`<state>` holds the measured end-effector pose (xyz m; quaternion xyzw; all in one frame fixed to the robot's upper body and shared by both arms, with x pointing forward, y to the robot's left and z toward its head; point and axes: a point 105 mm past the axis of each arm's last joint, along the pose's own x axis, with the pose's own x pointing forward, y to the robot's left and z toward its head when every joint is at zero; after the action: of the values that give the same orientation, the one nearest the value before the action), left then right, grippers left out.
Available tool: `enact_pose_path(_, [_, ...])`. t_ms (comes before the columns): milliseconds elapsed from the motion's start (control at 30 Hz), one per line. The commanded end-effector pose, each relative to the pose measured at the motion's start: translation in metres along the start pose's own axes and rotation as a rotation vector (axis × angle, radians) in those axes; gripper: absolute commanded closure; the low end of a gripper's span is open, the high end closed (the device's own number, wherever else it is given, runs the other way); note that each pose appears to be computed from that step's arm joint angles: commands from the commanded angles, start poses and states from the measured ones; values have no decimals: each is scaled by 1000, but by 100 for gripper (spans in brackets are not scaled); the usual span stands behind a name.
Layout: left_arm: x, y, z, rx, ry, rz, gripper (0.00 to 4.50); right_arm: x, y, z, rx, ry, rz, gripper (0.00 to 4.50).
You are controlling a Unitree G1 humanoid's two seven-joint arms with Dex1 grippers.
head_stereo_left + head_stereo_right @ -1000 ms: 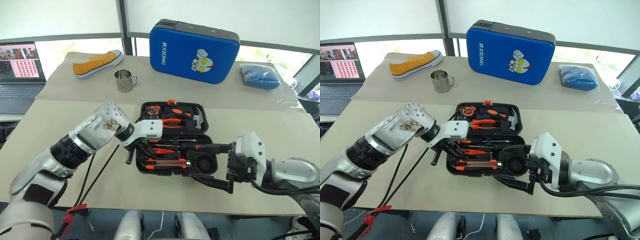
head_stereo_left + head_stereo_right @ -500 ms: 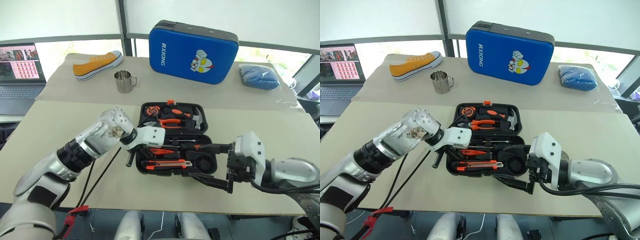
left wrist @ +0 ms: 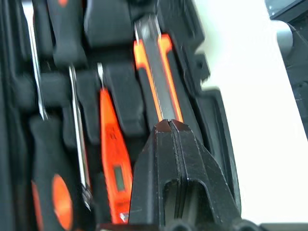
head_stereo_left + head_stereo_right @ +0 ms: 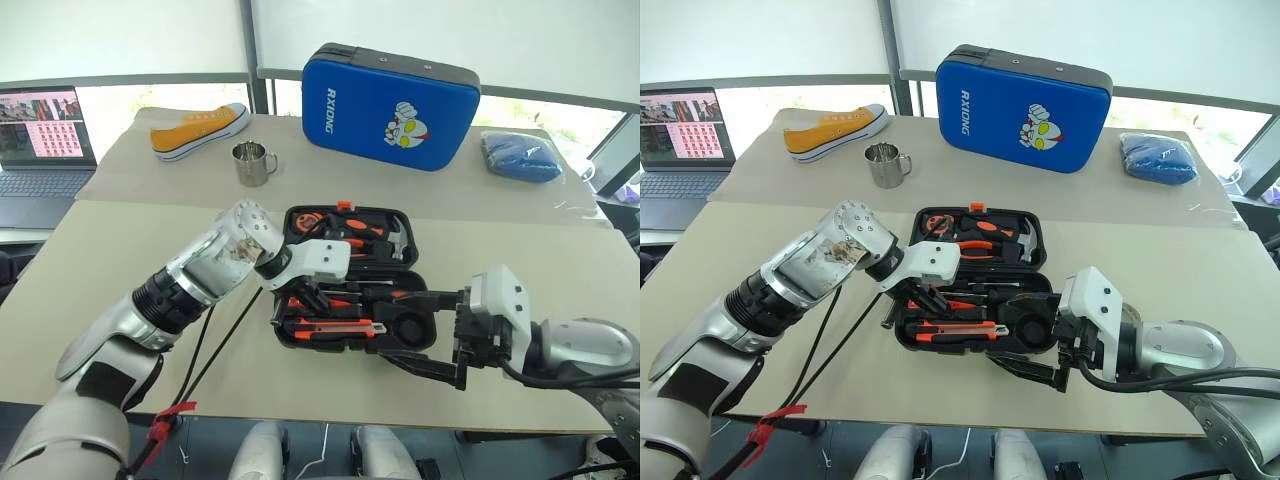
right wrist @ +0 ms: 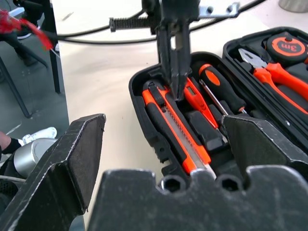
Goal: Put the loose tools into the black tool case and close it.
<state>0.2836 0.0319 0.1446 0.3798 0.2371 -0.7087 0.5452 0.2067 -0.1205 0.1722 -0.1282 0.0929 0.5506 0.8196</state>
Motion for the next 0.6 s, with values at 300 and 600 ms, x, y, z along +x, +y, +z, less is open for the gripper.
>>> enact_pose_path(300, [41,3,-20,112,141,3,448,-4,6,6,-23,-10,-27,0])
enact_pose_path(600, [17,13,6,43,-62,63,448,-10,3,5,-14,6,-58,0])
